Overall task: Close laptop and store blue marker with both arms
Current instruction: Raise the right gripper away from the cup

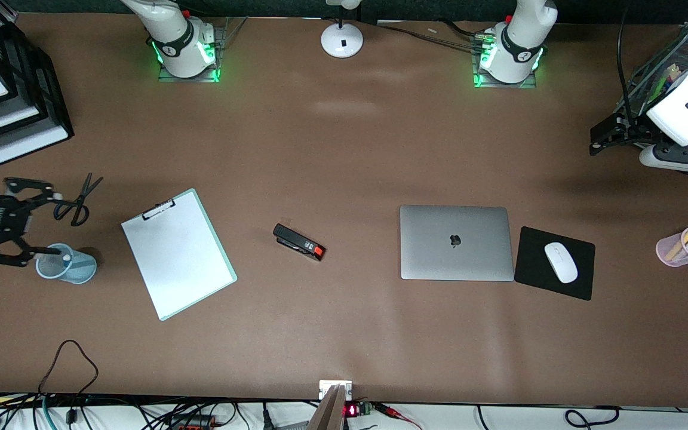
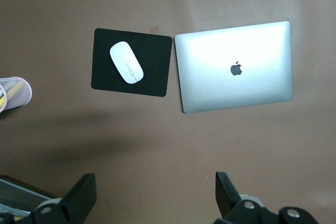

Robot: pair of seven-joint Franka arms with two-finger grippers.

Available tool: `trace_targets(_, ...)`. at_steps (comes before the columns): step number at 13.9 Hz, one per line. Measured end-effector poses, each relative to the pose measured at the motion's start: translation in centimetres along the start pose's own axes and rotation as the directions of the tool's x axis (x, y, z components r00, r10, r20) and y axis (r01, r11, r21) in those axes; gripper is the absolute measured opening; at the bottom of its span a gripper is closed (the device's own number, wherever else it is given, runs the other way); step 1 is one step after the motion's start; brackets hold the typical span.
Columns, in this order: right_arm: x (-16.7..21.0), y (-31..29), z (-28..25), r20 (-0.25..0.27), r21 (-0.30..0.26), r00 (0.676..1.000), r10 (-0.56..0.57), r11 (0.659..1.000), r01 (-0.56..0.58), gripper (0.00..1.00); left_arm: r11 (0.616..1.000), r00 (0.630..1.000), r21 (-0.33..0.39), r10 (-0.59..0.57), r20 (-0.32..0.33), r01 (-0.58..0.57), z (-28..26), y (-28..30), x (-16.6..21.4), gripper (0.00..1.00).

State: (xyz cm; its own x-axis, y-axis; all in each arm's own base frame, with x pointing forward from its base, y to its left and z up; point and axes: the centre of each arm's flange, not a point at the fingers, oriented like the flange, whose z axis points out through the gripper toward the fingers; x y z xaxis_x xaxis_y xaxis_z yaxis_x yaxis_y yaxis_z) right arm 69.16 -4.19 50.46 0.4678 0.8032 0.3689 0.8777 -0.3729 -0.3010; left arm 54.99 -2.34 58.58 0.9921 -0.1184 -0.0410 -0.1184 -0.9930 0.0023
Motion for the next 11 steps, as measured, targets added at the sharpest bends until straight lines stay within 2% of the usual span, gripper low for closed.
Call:
trace_targets(2, 3.4, -2.3, 0.3, 0.075, -0.038, 0.987, 0.141, 0.990, -0.138, 1.00, 1.000, 1.000, 0.000, -0.002, 0.001, 0.002, 0.0, -0.1, 0.0, 1.00)
trace_targets(4, 6.6, -4.6, 1.2, 0.140, -0.087, 0.966, 0.219, 0.974, -0.208, 1.00, 1.000, 1.000, 0.000, -0.003, 0.002, 0.003, 0.0, -0.1, 0.0, 1.00)
trace_targets(6, 8.4, -5.9, 2.5, 0.162, -0.117, 0.939, 0.304, 0.950, -0.288, 1.00, 1.000, 1.000, 0.000, -0.003, 0.003, 0.003, 0.0, -0.1, 0.0, 1.00)
trace_targets(9, 8.2, -5.9, 4.7, 0.145, -0.179, 0.867, 0.477, 0.874, -0.452, 1.00, 1.000, 1.000, 0.000, -0.003, 0.004, 0.003, 0.0, -0.2, 0.0, 1.00)
trace_targets(11, 8.0, -6.4, 6.4, 0.143, -0.237, 0.788, 0.599, 0.794, -0.560, 1.00, 1.000, 1.000, 0.000, -0.003, 0.005, 0.003, 0.1, -0.2, -0.1, 1.00)
